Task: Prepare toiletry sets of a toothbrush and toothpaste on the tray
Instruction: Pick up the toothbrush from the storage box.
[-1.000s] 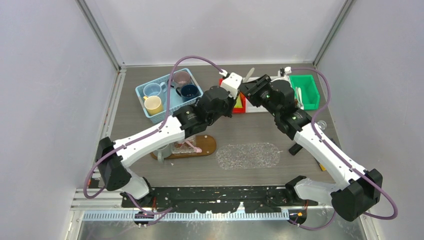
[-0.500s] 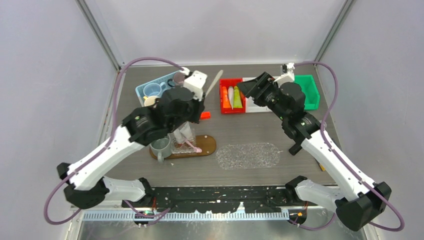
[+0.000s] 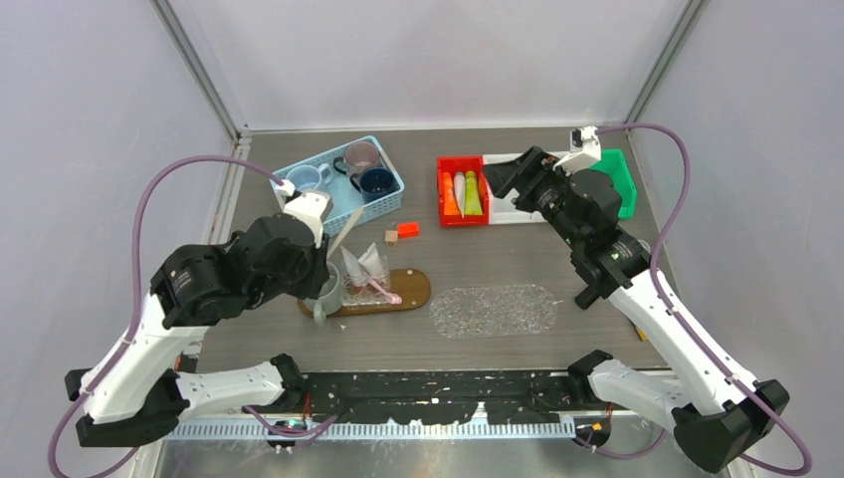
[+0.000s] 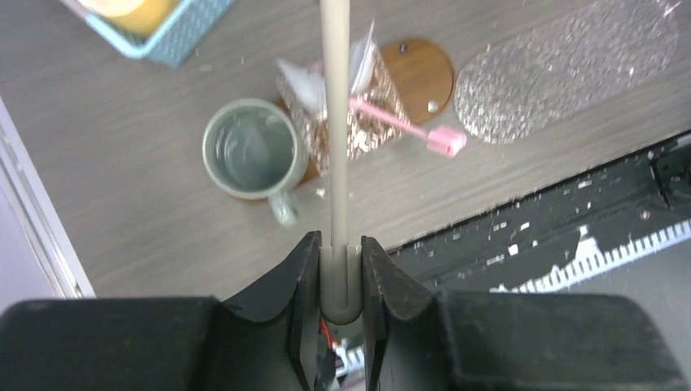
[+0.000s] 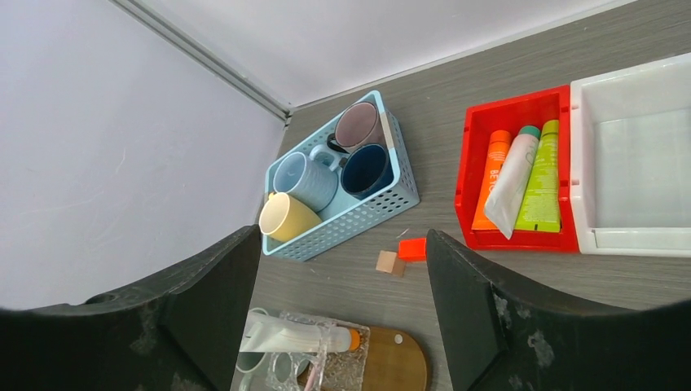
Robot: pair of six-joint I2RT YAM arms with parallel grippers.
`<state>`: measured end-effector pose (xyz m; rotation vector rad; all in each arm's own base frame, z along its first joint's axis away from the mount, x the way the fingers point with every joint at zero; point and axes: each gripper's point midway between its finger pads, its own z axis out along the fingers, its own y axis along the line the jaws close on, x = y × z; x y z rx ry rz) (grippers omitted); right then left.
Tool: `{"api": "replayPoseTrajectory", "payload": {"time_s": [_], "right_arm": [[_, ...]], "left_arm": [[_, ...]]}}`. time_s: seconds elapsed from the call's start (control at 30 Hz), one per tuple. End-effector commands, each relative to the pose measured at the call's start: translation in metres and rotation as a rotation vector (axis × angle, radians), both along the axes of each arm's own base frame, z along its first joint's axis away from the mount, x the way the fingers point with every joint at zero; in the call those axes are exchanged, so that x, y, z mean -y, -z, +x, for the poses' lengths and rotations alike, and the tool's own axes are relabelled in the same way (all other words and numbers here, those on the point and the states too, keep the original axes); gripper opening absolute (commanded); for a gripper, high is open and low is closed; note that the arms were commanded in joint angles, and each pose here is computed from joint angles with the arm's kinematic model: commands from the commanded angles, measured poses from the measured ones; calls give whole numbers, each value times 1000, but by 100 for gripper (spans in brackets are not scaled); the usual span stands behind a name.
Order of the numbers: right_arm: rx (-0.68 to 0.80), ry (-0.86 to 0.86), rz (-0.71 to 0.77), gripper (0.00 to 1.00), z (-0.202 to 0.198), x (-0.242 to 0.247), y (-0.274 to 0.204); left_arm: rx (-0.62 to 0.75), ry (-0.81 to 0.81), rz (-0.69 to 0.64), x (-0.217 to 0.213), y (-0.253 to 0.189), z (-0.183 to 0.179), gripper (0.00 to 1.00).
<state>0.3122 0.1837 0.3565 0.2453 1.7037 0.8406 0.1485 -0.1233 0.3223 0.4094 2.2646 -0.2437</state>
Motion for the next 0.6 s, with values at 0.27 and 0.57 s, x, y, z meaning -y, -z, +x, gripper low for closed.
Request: {"api": "replayPoseTrajectory", "payload": {"time_s": [0.27, 0.57], "right_arm": [[1, 12, -34, 80, 7, -1, 9], [-20, 20, -46, 81, 10, -1, 21]], "left_arm": [[-286, -34, 71, -34, 34, -58, 0], [-350, -32, 82, -42, 32, -73, 0]]}}
